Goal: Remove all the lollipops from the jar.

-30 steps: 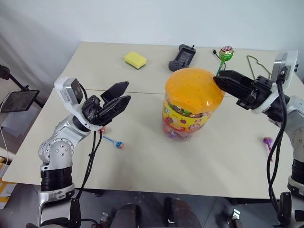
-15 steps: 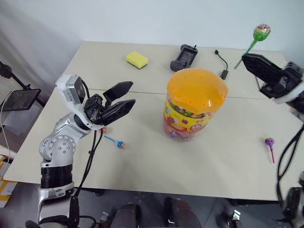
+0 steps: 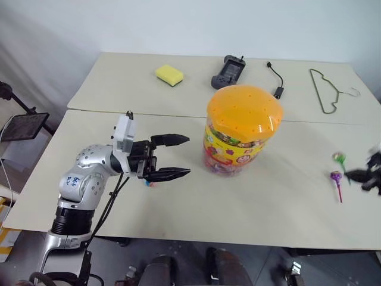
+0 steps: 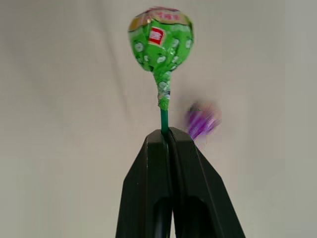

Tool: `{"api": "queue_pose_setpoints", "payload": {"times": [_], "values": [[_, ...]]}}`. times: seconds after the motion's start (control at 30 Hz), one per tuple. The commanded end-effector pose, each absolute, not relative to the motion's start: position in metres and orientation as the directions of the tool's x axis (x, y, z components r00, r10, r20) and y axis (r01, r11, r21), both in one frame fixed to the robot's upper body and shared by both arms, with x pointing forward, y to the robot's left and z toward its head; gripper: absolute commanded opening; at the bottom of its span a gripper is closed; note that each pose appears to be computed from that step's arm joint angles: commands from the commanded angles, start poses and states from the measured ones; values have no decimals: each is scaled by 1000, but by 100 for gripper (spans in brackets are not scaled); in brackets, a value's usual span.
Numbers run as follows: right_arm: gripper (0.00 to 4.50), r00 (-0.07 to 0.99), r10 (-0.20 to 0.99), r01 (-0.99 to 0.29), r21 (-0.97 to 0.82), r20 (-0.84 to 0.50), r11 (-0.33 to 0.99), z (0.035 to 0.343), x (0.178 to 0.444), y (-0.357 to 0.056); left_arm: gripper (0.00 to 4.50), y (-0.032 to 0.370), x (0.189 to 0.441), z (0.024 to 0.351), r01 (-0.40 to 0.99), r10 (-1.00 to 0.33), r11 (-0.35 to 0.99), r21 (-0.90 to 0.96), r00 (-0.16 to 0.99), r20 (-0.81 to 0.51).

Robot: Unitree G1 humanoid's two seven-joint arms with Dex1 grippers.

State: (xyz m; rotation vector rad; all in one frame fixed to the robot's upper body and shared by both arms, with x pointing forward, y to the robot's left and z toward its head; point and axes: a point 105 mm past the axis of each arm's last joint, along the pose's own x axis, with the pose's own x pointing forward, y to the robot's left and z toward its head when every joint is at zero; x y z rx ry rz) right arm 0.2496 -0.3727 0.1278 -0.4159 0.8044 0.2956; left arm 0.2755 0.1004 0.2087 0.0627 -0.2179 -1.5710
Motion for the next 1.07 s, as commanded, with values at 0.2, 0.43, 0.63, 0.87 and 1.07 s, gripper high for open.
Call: {"api": "queue_pose_setpoints", "payload": {"times": [0.2,0.43,0.63,0.87,1.07], "values": [[22,744,66,-343,-295,-665,892,125,247,-384,425,113,279,208,981,-999,13,192,3,51],[216,835,377,-511,-308,-401,803,169,251,-341,425,129,281,206,966,-988,146,214,132,78],[409,614,788,-762,-289,-42,579,216,255,-262,425,173,289,189,861,-902,418,290,432,16],[447,345,921,-888,-381,-180,258,192,256,-228,425,205,278,161,751,-763,559,351,632,-137],[447,299,931,-890,-414,-209,193,176,262,-226,425,213,277,150,693,-706,617,373,696,-126]]}}
